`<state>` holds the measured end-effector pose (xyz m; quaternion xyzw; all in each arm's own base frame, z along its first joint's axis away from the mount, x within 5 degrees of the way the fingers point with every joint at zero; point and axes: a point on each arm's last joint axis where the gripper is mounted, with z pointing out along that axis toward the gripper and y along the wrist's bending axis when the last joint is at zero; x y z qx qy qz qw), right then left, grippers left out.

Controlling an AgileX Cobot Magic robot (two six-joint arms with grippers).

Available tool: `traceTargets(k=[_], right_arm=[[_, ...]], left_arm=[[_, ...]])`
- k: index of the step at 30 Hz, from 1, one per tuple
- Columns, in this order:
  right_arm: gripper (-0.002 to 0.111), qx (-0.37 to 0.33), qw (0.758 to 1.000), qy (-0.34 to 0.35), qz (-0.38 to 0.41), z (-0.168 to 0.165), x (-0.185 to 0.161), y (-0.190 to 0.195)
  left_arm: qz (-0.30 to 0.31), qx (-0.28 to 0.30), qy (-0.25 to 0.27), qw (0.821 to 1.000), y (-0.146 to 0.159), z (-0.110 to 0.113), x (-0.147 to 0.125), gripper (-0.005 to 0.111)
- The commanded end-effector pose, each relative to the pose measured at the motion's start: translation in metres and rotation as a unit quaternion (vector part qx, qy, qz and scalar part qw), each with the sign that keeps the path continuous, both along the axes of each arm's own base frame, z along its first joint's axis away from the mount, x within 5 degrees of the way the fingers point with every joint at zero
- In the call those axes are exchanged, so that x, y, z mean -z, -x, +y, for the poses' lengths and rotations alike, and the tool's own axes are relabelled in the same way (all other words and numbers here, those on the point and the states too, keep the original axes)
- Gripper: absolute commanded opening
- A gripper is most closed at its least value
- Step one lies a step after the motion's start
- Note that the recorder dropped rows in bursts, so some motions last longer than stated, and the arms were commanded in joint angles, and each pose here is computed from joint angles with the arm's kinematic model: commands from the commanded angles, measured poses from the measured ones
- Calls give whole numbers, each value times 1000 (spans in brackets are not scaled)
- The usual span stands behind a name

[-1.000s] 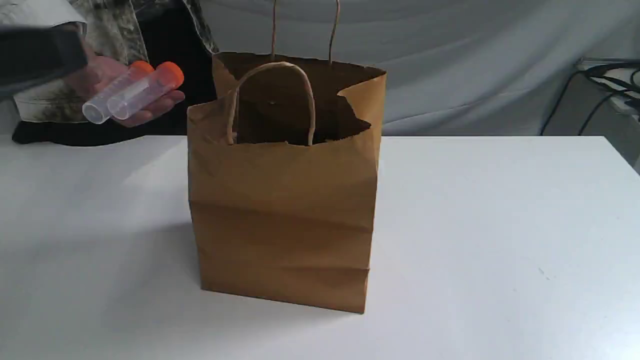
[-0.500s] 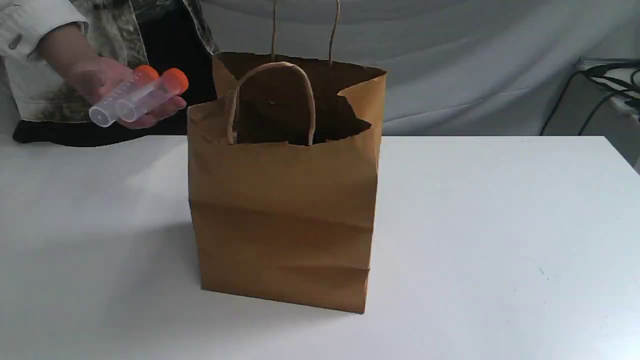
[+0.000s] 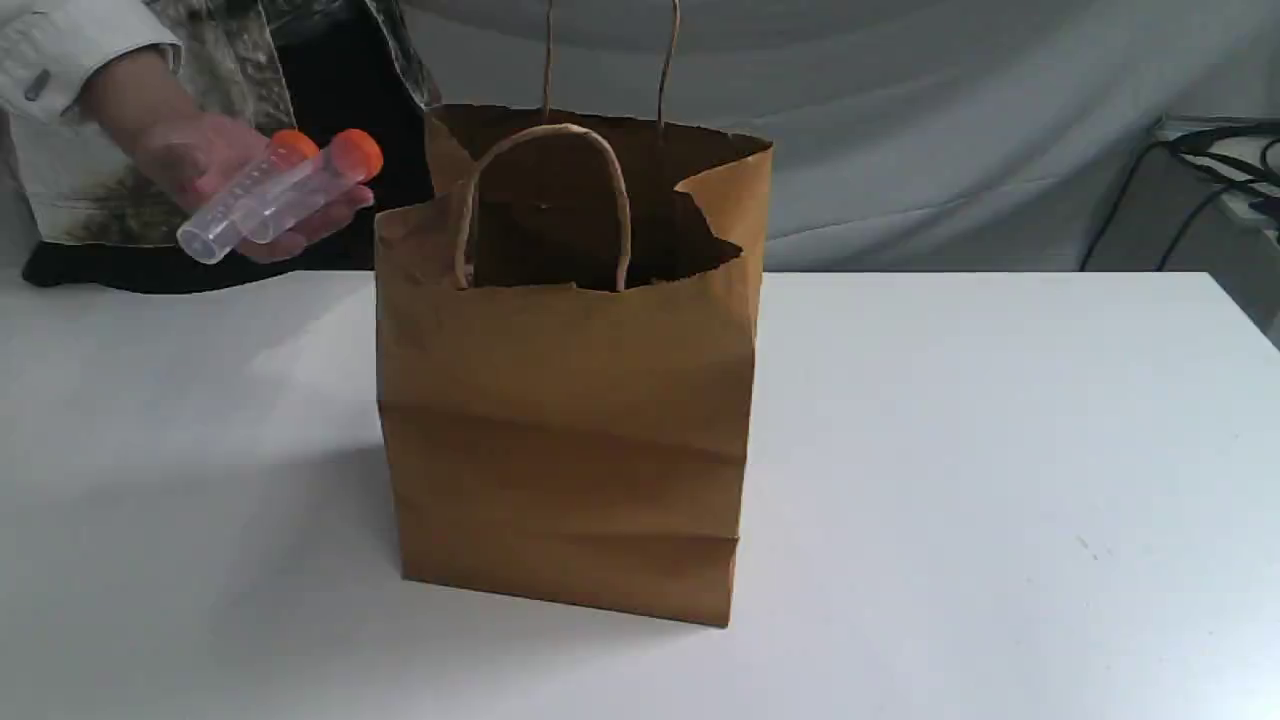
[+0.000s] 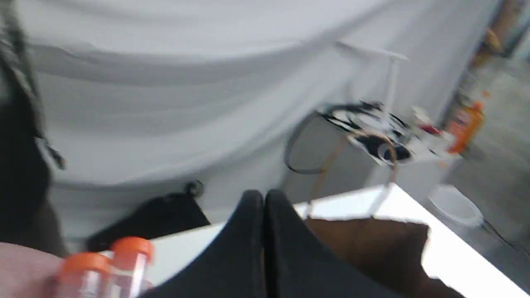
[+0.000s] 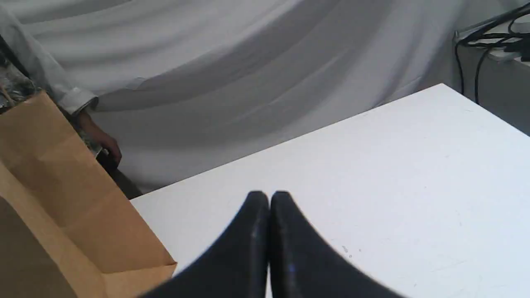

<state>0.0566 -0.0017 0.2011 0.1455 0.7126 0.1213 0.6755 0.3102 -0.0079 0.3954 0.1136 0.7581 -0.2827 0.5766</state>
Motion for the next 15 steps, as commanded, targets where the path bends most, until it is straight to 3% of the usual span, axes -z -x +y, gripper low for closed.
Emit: traceTargets(k=[1, 3, 5, 7, 8, 11, 12, 15], right_arm=[[0, -1, 1000, 0, 0, 0, 1, 0], [0, -1, 1000, -2, 1, 0, 1, 0], [0, -1, 1000, -2, 1, 0, 1, 0], [0, -1, 1000, -2, 1, 0, 1, 0], [0, -1, 1000, -2, 1, 0, 1, 0], [0, 0, 1000, -2, 2, 0, 1, 0], [0, 0, 1000, -2, 3, 0, 2, 0], [0, 0, 1000, -2, 4, 0, 2, 0]], left_arm=[[-25, 149, -53, 987, 2, -14, 15, 0], [-100, 194, -130, 967, 3, -22, 18, 0], [-152, 165, -198, 954, -2, -27, 16, 0], [-171, 69, -254, 949, -11, -28, 9, 0], [-157, -42, -266, 950, -19, -21, 3, 0], [-116, -272, -193, 936, -27, -7, -9, 0], [-111, -301, -174, 931, -28, -2, -11, 0], [-51, -363, -49, 929, -30, 14, -8, 0]])
